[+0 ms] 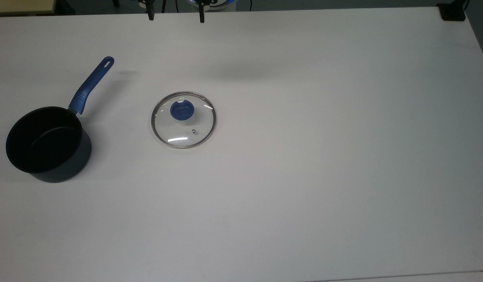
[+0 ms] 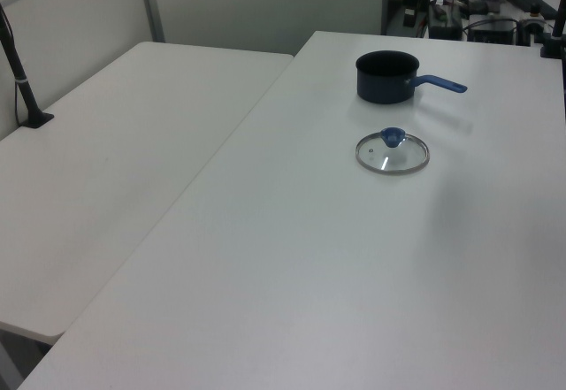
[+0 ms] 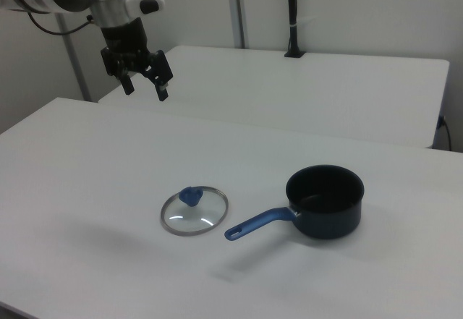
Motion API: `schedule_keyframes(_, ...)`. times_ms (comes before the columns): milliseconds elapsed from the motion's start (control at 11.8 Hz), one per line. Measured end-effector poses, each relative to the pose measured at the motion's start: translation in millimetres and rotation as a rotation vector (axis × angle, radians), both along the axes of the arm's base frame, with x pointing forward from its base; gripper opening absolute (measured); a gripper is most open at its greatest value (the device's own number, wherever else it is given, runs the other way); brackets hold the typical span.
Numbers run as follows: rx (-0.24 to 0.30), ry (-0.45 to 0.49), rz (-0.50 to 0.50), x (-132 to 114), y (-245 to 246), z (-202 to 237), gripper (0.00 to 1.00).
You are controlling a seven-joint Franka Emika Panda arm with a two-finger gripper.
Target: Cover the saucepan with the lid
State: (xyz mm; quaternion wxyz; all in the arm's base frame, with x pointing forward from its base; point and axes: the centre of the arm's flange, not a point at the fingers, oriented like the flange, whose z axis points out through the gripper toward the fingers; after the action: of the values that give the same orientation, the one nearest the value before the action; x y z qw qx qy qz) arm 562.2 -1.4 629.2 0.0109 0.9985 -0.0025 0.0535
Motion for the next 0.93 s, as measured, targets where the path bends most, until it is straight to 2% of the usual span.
schedule_keyframes(675,-0.002,0.013,0.023,-1,-1,-2,1.0)
schedule_keyframes(759,-0.007,0.042,0.074,-4,-3,-4,1.0)
schedule_keyframes(928,-0.049,0.139,0.261,-12,-20,-16,1.0)
